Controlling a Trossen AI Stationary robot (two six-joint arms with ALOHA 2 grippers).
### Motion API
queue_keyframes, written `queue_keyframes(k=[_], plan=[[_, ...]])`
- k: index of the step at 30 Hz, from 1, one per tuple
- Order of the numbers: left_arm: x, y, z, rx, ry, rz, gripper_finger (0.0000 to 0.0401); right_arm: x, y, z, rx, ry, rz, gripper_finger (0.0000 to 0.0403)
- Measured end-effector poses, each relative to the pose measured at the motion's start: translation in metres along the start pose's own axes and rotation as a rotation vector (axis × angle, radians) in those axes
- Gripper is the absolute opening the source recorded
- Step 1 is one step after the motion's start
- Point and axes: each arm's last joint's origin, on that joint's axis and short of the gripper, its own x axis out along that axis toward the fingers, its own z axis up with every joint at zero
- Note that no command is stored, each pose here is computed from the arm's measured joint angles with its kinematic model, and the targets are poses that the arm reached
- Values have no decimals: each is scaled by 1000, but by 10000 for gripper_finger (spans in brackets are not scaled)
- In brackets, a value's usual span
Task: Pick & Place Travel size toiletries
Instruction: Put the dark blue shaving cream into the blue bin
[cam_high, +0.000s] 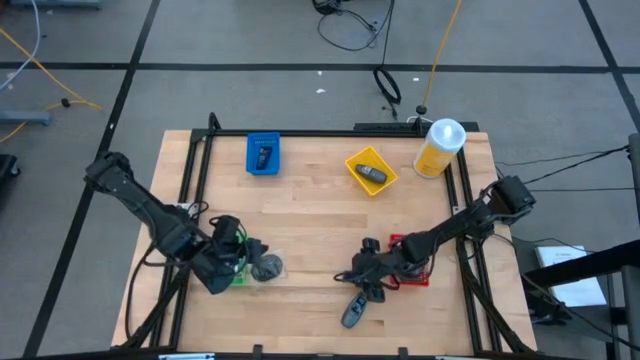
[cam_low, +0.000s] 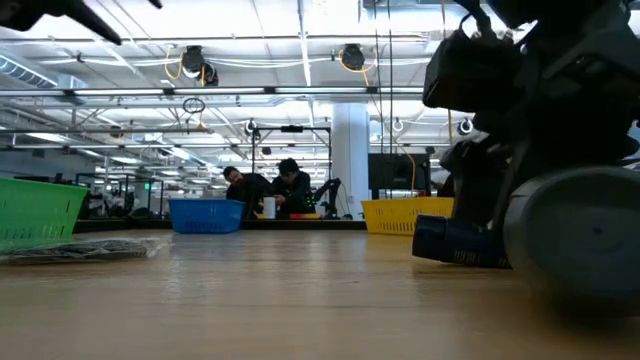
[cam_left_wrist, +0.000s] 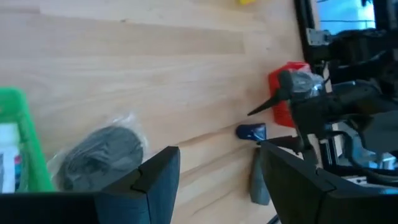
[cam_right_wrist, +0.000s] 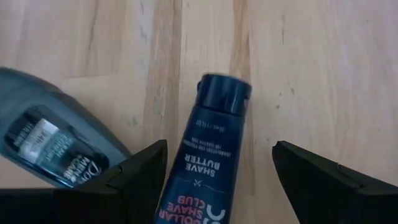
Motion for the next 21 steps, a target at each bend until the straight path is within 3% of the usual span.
queue_keyframes(k=[6, 16, 21], plan=[[8, -9, 9, 60, -18, -29, 218, 8, -6, -6, 21, 59, -36, 247], [19, -14, 26, 141, -61, 0, 218, -2, -16, 1, 53, 40, -47, 118], [23, -15, 32, 174, -74, 14, 218, -7, -24, 7, 73, 21, -58, 79]])
